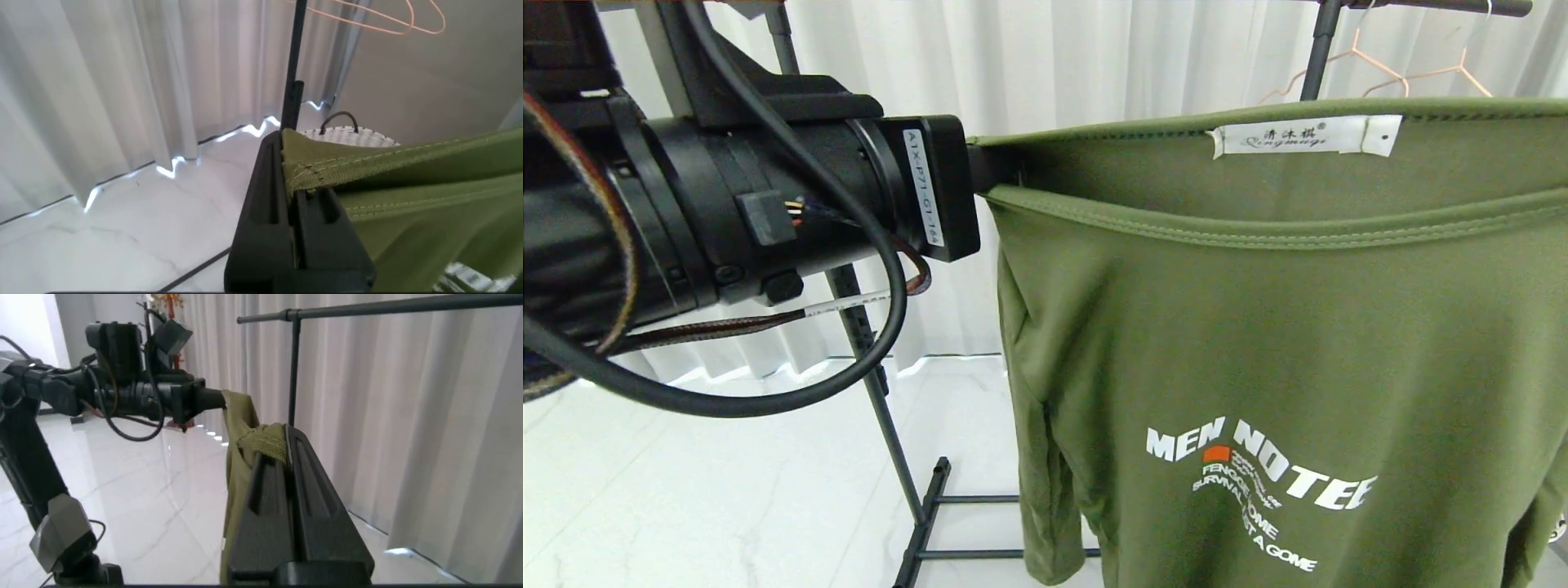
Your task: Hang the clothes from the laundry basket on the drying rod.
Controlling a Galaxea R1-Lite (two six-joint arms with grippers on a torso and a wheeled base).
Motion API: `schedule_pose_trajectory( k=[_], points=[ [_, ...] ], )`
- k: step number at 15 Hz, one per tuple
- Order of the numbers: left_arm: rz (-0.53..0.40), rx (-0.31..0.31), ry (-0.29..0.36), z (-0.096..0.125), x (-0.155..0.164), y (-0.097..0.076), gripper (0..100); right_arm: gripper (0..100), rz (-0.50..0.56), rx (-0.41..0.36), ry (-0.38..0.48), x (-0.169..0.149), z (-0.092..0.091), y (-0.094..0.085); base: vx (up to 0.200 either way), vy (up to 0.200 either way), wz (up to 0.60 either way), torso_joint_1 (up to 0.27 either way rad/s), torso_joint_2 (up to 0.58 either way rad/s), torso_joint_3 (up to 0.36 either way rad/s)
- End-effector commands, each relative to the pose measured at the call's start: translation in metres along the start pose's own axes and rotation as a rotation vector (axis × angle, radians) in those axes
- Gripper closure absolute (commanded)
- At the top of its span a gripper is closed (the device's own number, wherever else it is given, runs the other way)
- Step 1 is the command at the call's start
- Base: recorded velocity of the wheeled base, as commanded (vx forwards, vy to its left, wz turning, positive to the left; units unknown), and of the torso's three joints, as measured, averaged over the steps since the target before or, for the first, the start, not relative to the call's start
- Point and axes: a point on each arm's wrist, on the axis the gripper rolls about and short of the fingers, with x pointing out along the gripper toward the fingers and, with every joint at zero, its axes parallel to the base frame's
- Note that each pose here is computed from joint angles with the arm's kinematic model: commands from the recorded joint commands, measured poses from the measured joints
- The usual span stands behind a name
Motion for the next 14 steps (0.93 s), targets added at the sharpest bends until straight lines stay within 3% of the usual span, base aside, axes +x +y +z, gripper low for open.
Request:
schedule_pose_trajectory(
  k=[1, 2, 5, 9, 12, 14],
  points=[
    [-0.012, -0.003, -0.013, 0.003, -0.009, -0.002, 100, 100, -0.037, 0.010, 0.027, 0.007, -0.006, -0.010, 0.000, 0.000, 0.00, 0.000, 0.00, 0.000],
    [-0.019, -0.002, -0.013, 0.003, -0.018, -0.002, 100, 100, -0.061, 0.016, 0.045, 0.012, -0.009, -0.018, 0.000, 0.000, 0.00, 0.000, 0.00, 0.000],
    [-0.100, 0.009, 0.066, -0.011, -0.051, -0.007, 100, 100, -0.106, 0.034, 0.083, 0.034, -0.020, -0.044, 0.000, 0.000, 0.00, 0.000, 0.00, 0.000],
    [-0.182, 0.012, 0.077, -0.020, -0.069, -0.012, 100, 100, -0.106, 0.031, 0.080, 0.074, -0.023, -0.077, 0.000, 0.000, 0.00, 0.000, 0.00, 0.000],
    [-0.281, 0.018, 0.068, -0.021, -0.082, -0.025, 100, 100, -0.106, 0.034, 0.084, 0.082, -0.025, -0.084, 0.000, 0.000, 0.00, 0.000, 0.00, 0.000],
    [-0.294, 0.023, 0.072, -0.022, -0.082, -0.029, 100, 100, -0.108, 0.037, 0.088, 0.081, -0.026, -0.084, 0.000, 0.000, 0.00, 0.000, 0.00, 0.000]
  ],
)
